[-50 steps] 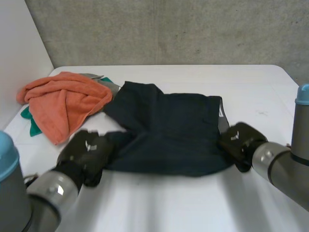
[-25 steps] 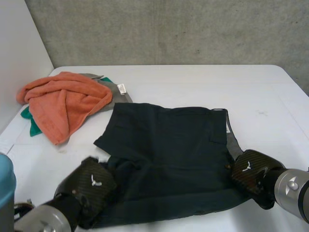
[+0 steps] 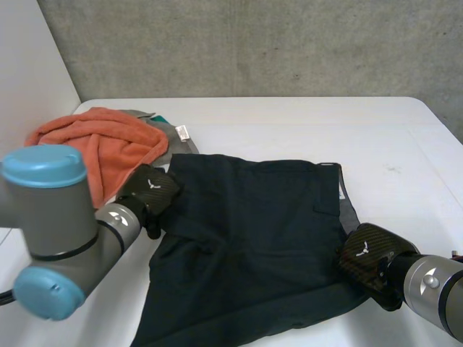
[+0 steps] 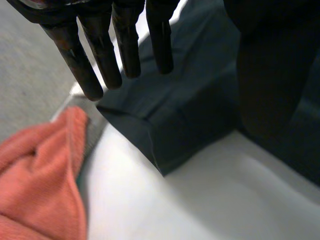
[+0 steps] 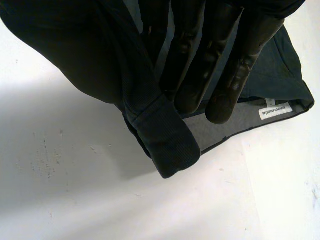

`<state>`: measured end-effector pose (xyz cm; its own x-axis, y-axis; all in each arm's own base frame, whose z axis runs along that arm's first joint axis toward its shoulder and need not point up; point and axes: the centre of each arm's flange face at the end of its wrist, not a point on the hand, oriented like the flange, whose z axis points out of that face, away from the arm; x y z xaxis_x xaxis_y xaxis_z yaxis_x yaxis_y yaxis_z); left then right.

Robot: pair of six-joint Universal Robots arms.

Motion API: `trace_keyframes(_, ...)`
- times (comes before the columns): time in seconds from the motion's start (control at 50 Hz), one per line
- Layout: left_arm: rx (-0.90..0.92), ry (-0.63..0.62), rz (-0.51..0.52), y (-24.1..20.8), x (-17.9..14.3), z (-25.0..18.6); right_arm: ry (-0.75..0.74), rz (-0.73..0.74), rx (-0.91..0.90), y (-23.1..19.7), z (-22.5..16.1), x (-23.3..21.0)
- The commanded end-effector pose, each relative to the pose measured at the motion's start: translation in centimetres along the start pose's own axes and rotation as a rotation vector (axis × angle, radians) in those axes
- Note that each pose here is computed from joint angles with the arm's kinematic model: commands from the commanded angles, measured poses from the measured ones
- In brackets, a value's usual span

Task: Fold the laundry.

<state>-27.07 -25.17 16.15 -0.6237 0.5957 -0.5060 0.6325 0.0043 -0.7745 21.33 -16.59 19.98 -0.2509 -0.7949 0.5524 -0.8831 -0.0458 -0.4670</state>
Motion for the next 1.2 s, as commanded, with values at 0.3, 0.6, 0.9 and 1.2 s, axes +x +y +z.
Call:
trace_keyframes(0.3, -0.088, -0.208, 0.001, 3.4, -1.8, 4.8, 0.004, 0.006, -0.005, 0.4, 0.5, -0.2)
trace_keyframes(0.6, -0.085, -0.243, 0.022, 1.3, -0.4, 2.2, 0.018, 0.062, 0.018, 0.0, 1.8, 0.2)
trace_keyframes(0.9, 0.032, -0.265, -0.077, -2.7, -1.1, -8.2, 0.044, 0.126, 0.035, 0.0, 3.1, 0.8)
trace_keyframes(1.2, -0.222, 0.112, -0.37, -0.7, 4.6, -16.3, 0.07, 0.192, 0.047, -0.1, 4.1, 1.4)
